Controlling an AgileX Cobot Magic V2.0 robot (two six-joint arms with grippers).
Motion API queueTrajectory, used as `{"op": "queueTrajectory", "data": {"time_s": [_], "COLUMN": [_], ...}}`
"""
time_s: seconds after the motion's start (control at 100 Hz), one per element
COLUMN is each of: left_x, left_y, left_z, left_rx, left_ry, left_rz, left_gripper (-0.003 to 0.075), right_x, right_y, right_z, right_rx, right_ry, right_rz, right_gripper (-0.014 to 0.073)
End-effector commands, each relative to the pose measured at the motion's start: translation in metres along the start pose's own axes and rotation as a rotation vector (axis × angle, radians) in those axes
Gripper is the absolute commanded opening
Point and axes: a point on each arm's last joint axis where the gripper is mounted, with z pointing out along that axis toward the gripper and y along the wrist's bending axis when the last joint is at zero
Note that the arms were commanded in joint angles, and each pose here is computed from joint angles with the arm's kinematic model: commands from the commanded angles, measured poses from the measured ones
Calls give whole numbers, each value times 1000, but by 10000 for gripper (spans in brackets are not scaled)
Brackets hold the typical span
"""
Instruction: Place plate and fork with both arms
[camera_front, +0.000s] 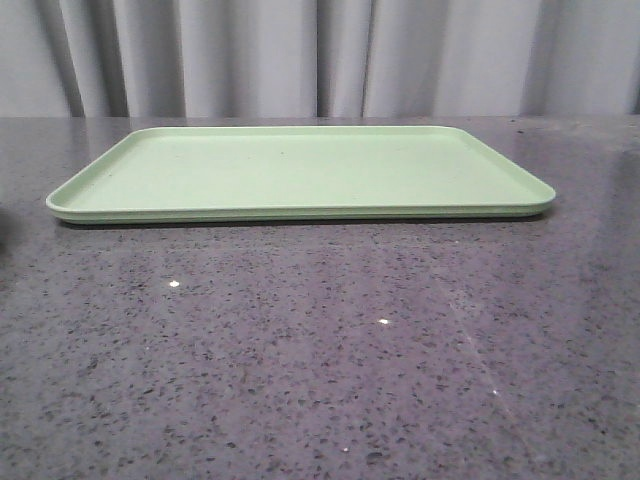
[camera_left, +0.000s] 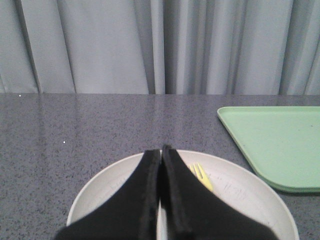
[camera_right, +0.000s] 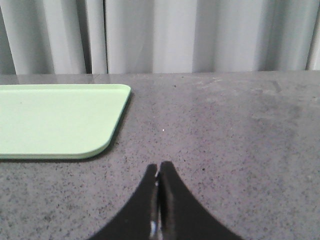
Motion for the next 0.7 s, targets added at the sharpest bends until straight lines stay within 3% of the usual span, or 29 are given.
{"op": "queueTrajectory", "data": {"time_s": [0.0,0.13,0.39,0.69], "left_x": [-31,-61,-106,-123], "left_y": [-2,-5,-9,-10], "left_z": [-3,-4,17,62], "left_rx": [4,8,9,0], "left_ry": [-95,-93,42,180], "left_rz": [-18,-14,-12,-13], "left_gripper": [-21,-21,-21,-20], "right_x": [-32,-58,-106,-119], "right_y": [3,6,10,12], "right_z": [-4,-3,11,47], "right_rx": [-8,8,30,46], "right_ry": [-71,25,157,309], "right_rz": [-5,-5,-11,-7], "right_gripper": [-65,-65,-65,-65]}}
